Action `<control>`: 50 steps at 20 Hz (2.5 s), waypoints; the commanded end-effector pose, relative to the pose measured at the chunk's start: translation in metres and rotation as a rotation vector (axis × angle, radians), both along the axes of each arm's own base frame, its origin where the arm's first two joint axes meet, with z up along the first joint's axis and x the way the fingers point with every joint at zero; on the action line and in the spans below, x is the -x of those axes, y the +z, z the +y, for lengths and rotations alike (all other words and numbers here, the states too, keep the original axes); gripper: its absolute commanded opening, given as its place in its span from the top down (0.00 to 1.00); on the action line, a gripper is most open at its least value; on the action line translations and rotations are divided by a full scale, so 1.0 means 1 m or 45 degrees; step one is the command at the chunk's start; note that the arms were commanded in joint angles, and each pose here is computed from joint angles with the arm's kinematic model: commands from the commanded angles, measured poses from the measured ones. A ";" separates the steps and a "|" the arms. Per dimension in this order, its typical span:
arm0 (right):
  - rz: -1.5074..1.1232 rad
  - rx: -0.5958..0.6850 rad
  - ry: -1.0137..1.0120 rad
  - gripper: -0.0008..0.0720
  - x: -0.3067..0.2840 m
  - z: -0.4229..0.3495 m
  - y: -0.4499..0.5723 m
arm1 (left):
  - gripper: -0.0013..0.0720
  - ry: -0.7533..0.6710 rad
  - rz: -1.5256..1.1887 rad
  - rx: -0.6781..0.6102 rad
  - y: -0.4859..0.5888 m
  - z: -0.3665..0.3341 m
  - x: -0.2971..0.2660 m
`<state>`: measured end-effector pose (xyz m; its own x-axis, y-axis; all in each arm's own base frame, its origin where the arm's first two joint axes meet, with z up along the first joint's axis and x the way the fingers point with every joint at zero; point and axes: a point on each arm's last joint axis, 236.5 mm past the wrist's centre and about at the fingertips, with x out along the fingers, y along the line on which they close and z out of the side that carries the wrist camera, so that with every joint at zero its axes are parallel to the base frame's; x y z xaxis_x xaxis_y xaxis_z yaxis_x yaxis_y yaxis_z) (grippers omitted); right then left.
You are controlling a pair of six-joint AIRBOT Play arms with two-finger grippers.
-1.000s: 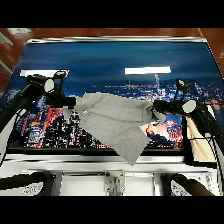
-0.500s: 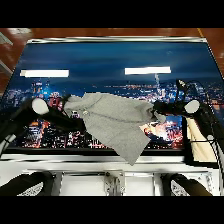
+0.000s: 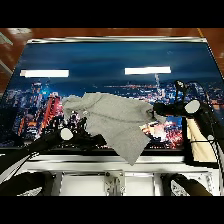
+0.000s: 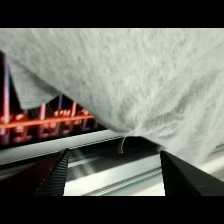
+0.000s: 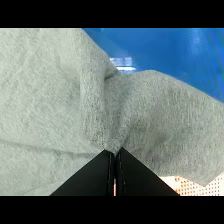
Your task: Fold the shirts.
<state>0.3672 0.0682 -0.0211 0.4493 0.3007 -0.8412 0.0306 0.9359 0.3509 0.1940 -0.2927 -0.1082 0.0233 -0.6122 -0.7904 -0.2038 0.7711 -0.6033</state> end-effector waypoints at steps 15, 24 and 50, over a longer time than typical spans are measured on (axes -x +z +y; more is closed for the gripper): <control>-0.394 0.193 0.177 0.91 -0.007 -0.009 0.135 | 0.95 -0.042 -1.137 -0.076 0.272 0.070 -0.091; -1.676 0.263 -0.004 0.91 0.146 -0.016 0.509 | 0.94 0.583 -2.257 -0.047 0.629 0.248 0.065; -0.489 -0.016 -0.052 0.91 -0.151 -0.004 0.172 | 0.94 0.249 -1.092 -0.885 0.282 0.252 -0.239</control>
